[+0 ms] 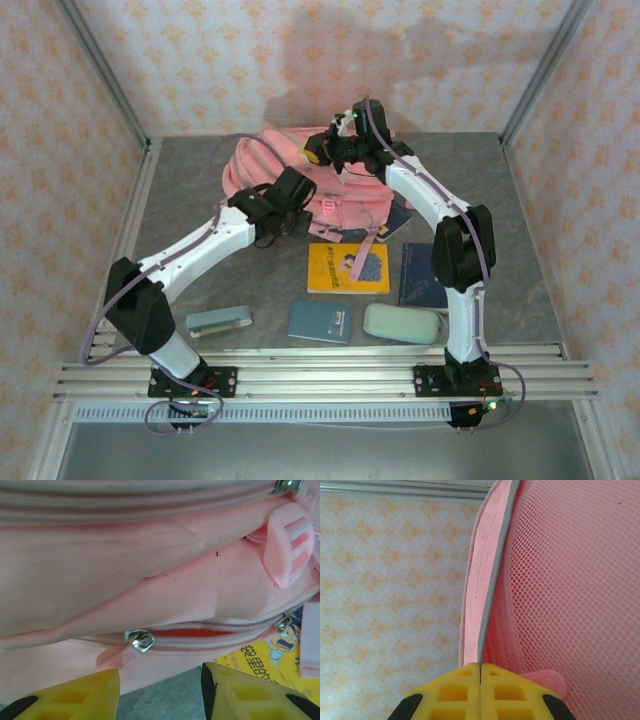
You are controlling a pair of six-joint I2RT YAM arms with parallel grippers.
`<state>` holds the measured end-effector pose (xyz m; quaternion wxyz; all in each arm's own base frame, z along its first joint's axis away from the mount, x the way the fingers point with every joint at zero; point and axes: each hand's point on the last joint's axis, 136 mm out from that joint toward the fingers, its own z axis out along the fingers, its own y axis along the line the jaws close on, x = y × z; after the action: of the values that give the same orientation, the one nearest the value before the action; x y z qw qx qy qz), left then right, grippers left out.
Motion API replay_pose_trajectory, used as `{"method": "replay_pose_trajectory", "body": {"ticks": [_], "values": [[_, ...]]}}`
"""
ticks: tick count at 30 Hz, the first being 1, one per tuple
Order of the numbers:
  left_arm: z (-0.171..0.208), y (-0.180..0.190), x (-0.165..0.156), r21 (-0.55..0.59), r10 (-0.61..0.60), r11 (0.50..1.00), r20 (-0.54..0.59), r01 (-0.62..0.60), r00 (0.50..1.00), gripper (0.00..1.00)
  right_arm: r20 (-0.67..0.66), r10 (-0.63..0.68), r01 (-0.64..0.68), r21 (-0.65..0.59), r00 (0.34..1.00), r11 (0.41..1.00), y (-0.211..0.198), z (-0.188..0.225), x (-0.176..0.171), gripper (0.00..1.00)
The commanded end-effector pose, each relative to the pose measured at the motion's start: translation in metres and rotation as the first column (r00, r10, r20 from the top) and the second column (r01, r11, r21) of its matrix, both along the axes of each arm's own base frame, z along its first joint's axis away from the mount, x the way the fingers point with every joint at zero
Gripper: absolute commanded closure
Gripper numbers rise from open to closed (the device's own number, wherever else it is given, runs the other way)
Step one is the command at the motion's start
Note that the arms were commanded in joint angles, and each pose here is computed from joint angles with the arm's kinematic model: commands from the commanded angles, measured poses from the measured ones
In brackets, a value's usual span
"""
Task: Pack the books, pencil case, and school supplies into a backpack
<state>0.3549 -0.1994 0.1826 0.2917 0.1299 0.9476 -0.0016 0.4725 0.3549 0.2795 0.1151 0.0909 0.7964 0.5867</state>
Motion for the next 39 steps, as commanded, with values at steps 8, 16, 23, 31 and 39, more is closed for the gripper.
{"method": "replay_pose_trajectory", "body": {"ticks": [8, 16, 23, 31, 39], "values": [[0.016, 0.034, 0.019, 0.222, 0.067, 0.971, 0.121, -0.092, 0.990, 0.54, 0.200, 0.045, -0.084, 0.190, 0.979, 0.978, 0.001, 0.105, -0.026, 1.00], [0.014, 0.039, 0.026, 0.300, 0.062, 0.948, 0.155, -0.107, 0.986, 0.53, 0.190, 0.063, -0.112, 0.262, 0.980, 0.958, 0.003, 0.112, -0.030, 1.00], [-0.008, 0.033, 0.023, 0.313, 0.053, 0.946, 0.108, -0.084, 0.993, 0.54, 0.177, 0.073, -0.121, 0.277, 0.982, 0.953, 0.004, 0.110, -0.031, 1.00], [-0.013, 0.042, 0.028, 0.373, 0.070, 0.920, 0.137, -0.117, 0.988, 0.66, 0.180, 0.082, -0.137, 0.317, 0.980, 0.939, 0.004, 0.116, -0.035, 1.00], [-0.012, 0.042, 0.029, 0.378, 0.070, 0.918, 0.139, -0.119, 0.988, 0.90, 0.181, 0.093, -0.141, 0.268, 0.979, 0.953, 0.003, 0.104, -0.039, 1.00]]}}
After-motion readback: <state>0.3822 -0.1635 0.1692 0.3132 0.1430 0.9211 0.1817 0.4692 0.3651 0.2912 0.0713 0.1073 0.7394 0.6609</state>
